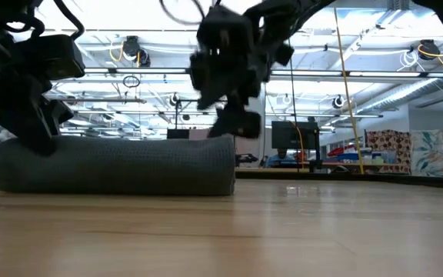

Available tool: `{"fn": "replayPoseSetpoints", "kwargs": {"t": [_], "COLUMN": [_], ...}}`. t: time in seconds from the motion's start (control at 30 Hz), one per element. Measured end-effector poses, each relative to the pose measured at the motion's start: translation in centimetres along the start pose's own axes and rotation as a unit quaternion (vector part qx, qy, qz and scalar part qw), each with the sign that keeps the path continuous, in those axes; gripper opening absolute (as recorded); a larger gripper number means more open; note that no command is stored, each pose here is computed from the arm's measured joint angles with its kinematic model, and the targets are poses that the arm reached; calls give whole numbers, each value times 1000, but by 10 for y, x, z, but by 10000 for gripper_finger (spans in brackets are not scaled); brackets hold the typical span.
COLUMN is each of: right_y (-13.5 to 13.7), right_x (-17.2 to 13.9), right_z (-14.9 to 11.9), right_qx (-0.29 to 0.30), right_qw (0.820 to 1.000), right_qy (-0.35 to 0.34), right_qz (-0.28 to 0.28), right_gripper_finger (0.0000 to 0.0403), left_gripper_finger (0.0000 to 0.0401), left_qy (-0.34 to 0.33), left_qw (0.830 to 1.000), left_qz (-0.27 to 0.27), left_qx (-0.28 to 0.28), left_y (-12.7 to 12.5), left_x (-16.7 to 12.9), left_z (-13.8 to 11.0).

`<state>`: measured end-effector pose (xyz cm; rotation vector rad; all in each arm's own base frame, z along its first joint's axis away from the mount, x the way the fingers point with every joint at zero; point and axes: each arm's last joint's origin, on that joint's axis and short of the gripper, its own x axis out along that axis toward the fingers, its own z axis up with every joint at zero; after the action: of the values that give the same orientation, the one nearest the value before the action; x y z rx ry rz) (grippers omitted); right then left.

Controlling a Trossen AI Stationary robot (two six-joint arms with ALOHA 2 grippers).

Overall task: Roll towel into tight, uniform cylinder
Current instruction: Roll the gray towel

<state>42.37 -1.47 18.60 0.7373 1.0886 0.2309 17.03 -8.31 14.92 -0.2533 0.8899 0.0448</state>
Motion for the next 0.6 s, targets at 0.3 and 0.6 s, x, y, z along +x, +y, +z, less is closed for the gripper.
{"fn": "replayPoseSetpoints", "kwargs": {"t": [0.3,0.6], "right_y": [53,45], "right_x": [11,91], "right_z": [11,5], "right_qx": [-211,-198], "right_qw": [967,960], "right_qy": [-132,-188], "right_qz": [57,68], "right_gripper_finger": [151,13], "left_gripper_finger": [128,128], "left_qy": [0,-2], "left_qw": [1000,999], "left_qz": [-16,-24], "left_qx": [-14,-24], "left_y": [-1,-1], "left_x": [-3,-5], "left_z": [1,2]}}
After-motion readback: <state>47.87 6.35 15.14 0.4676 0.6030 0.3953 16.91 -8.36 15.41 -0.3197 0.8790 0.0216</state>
